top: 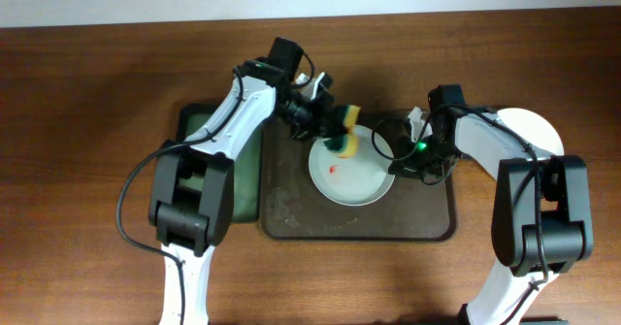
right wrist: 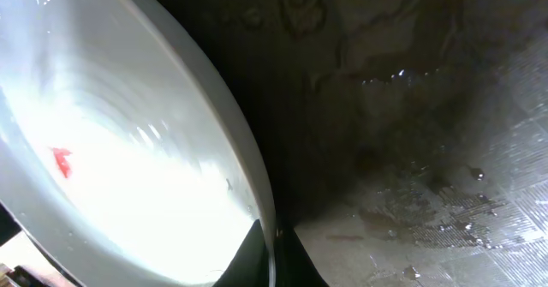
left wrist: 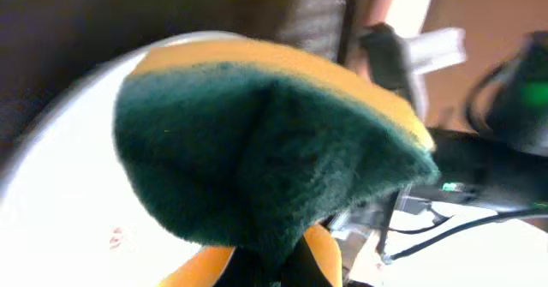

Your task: Clean dirty plates on tray and stack at the side

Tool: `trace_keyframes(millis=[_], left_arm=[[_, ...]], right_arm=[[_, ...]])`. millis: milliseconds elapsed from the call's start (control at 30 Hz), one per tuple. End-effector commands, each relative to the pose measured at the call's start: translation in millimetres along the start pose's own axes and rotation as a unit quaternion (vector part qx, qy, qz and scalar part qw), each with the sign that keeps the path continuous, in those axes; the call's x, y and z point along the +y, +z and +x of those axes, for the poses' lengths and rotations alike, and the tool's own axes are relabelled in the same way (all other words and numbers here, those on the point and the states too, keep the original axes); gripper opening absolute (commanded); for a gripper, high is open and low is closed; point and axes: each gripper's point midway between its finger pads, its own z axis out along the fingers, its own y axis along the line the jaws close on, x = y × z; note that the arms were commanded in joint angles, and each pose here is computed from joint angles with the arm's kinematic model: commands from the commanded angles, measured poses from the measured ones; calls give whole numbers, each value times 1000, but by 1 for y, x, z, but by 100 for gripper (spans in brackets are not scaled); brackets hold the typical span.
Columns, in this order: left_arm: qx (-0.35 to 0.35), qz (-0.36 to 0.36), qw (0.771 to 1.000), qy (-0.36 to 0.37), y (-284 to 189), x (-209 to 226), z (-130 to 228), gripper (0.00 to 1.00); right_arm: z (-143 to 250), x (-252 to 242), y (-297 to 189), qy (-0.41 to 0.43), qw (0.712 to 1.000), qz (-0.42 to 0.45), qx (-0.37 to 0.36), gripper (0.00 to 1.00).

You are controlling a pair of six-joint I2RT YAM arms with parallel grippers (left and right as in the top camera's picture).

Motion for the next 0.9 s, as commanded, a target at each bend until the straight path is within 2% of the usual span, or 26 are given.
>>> trace_keyframes(millis=[0, 200, 433, 867], left_arm=[[-13, -108, 990, 93, 0, 13, 7, 0], [-26, -213, 965, 148, 13, 31, 6, 0], [-17, -217, 959, 183, 17, 29, 9, 0], [26, -229, 955, 185, 25, 52, 29, 0]], right_arm=[[3, 6, -2, -4, 1000, -8, -1, 4], [4, 6, -2, -3, 1000, -8, 1, 4], [5, 6, -2, -2, 1000, -8, 3, 4], [5, 6, -2, -2, 1000, -8, 4, 4]])
